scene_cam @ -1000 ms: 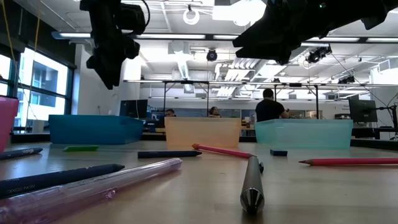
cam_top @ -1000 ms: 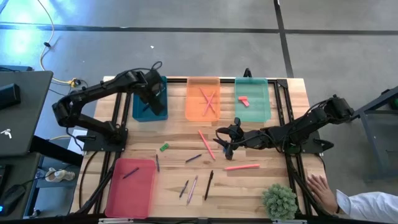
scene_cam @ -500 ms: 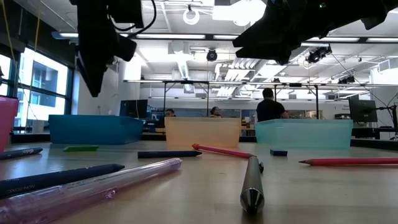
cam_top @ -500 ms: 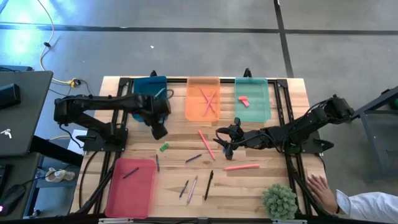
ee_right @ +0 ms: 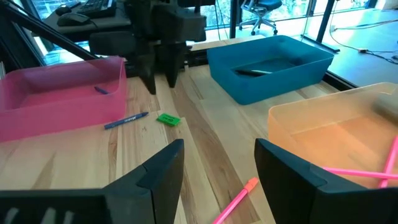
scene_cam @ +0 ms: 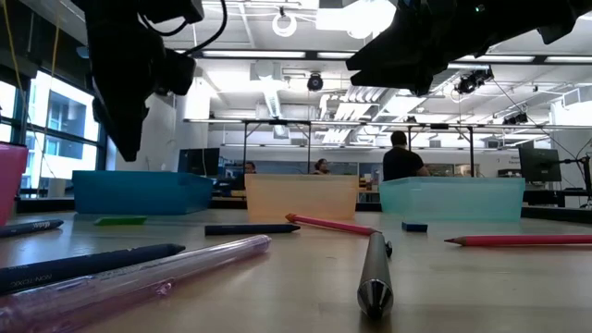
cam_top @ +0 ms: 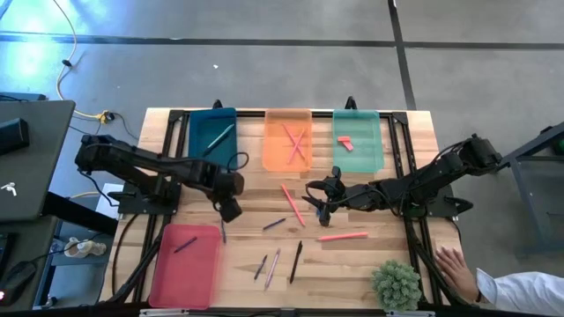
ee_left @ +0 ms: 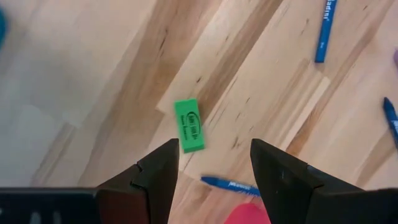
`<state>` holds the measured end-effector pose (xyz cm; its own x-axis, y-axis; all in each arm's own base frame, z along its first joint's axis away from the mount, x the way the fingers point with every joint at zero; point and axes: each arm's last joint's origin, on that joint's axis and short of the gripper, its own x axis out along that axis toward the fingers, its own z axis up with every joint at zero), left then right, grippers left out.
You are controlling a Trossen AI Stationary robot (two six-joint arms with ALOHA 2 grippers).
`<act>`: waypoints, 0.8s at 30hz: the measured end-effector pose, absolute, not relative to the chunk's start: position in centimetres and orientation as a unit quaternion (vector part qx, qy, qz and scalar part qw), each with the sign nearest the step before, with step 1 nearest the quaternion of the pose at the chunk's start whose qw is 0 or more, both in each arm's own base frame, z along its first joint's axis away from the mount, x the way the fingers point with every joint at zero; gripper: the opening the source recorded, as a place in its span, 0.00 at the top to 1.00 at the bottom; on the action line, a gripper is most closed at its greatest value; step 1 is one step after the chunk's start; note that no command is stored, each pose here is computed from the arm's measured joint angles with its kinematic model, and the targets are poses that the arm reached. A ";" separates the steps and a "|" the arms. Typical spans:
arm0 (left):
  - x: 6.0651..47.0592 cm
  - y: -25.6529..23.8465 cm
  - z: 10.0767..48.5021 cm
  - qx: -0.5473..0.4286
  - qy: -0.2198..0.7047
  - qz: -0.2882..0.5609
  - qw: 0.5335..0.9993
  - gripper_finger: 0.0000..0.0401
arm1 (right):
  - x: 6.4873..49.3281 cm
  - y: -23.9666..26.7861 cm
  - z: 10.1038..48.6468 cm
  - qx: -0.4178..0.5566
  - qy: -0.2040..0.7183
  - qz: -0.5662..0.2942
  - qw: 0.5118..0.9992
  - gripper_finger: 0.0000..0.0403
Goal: Sort crayons/erasers/pens/pencils in bins
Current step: Put the green eraser into the green bin
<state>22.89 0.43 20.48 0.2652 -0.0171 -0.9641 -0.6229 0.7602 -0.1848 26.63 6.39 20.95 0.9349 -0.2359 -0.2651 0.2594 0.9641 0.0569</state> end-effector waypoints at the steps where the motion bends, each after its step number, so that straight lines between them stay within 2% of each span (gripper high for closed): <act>1: 22.9 0.3 20.3 -0.284 0.568 0.205 0.745 0.53 | 26.6 6.4 21.0 0.045 0.129 -0.126 0.983 0.53; 24: 22.8 0.3 17.3 -0.304 0.574 0.253 0.718 0.54 | 26.6 6.4 21.0 0.046 0.129 -0.129 0.982 0.53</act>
